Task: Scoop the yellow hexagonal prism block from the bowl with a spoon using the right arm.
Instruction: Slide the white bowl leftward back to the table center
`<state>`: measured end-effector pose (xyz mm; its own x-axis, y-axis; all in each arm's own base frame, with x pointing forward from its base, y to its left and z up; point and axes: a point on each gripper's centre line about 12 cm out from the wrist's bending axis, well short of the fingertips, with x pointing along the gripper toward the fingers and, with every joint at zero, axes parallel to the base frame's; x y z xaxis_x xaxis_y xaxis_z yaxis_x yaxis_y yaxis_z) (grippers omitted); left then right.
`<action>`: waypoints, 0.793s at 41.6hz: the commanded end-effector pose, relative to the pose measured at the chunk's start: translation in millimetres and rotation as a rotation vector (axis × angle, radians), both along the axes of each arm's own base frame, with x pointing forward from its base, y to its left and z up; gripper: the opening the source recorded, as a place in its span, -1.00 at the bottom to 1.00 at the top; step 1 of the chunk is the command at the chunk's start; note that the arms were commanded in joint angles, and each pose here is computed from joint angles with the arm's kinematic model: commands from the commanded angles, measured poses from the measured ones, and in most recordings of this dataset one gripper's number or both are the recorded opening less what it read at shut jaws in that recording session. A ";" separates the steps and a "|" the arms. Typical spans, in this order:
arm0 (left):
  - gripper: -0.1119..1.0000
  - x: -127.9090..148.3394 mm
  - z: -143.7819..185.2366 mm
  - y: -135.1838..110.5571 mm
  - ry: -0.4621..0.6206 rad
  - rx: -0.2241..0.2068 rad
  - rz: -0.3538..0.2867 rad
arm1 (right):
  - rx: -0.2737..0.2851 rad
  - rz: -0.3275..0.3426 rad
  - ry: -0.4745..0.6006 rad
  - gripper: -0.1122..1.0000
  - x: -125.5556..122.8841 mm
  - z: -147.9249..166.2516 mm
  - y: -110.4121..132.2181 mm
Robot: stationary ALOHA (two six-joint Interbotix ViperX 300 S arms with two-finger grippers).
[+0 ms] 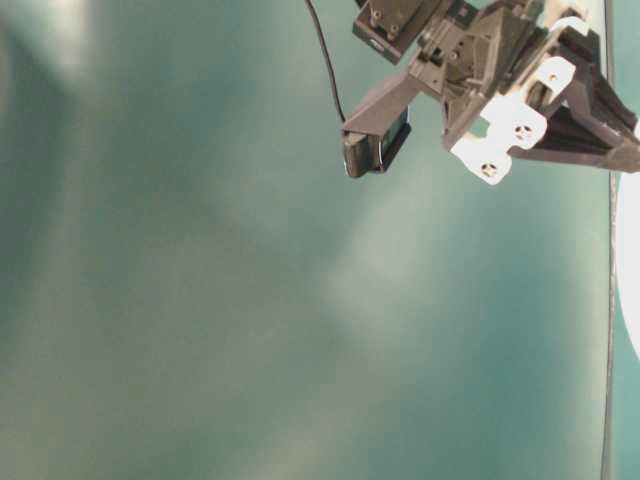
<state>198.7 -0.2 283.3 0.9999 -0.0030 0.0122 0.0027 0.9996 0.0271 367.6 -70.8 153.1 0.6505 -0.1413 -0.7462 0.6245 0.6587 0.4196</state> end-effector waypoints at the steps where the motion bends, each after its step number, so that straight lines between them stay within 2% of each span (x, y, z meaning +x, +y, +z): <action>1: -0.80 2.1 7.4 -0.1 -0.021 0.001 -0.001 | -0.006 0.001 -0.050 -0.65 8.1 13.9 -0.7; 33: -0.80 1.8 7.7 -0.1 -0.023 0.003 -0.001 | -0.008 0.003 -0.064 -0.65 10.0 13.2 -0.8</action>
<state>198.7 -0.2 283.3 0.9999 -0.0030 0.0122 0.0027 0.9996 0.0271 370.7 -71.2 151.9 0.6598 -0.1410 -0.7381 0.6182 0.6601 0.4266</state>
